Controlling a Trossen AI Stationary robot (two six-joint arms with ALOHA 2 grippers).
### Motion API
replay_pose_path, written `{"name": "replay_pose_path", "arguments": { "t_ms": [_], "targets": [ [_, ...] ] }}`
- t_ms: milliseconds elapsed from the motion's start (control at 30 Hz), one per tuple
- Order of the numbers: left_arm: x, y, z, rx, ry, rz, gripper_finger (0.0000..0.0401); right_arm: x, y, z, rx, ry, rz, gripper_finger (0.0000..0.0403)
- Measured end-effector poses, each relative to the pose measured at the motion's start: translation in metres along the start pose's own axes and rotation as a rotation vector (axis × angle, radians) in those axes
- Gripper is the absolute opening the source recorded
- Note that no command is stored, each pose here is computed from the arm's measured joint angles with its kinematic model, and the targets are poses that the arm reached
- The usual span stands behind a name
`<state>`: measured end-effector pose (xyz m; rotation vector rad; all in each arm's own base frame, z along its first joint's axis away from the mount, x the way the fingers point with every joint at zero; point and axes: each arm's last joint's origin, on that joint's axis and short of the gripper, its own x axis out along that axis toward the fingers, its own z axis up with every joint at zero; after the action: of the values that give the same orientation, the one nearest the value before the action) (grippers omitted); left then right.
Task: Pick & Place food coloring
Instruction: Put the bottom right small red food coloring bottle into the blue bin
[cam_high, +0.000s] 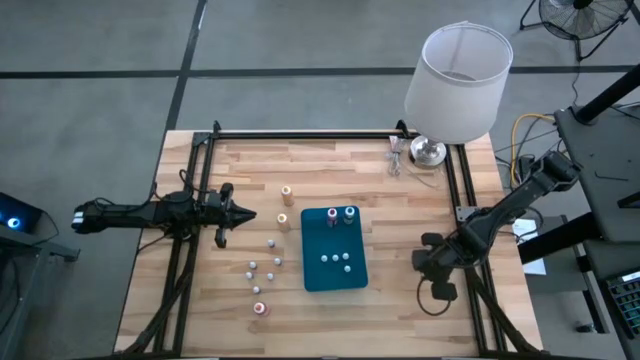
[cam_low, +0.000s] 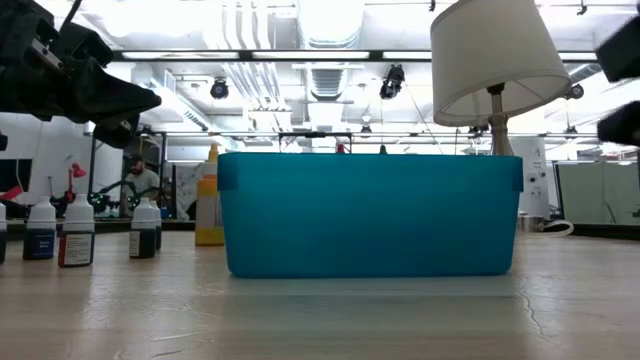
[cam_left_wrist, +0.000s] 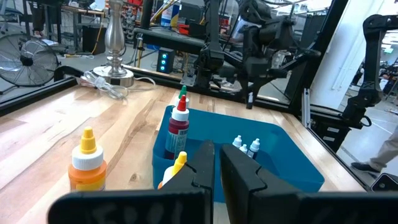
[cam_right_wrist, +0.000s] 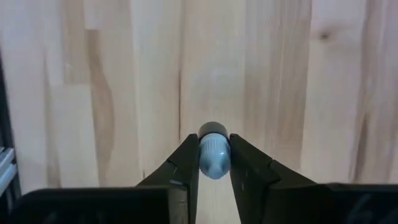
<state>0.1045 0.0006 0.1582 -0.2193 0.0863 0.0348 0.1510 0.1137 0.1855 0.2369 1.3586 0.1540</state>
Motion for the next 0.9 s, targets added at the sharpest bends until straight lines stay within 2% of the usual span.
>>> {"name": "replay_pose_path", "arguments": {
  "t_ms": [367, 733, 900],
  "targets": [
    [0.000, 0.000, 0.000, 0.000, 0.000, 0.000, 0.0000, -0.042, 0.002, 0.040, -0.086, -0.062, -0.030, 0.0058],
    [0.000, 0.000, 0.000, 0.000, 0.000, 0.000, 0.0000, -0.044, 0.006, 0.096, -0.272, -0.007, -0.099, 0.0058],
    [0.000, 0.000, 0.000, 0.000, 0.000, 0.000, 0.0000, -0.047, -0.001, 0.116, -0.327, -0.017, -0.114, 0.0059]
  ]
}}
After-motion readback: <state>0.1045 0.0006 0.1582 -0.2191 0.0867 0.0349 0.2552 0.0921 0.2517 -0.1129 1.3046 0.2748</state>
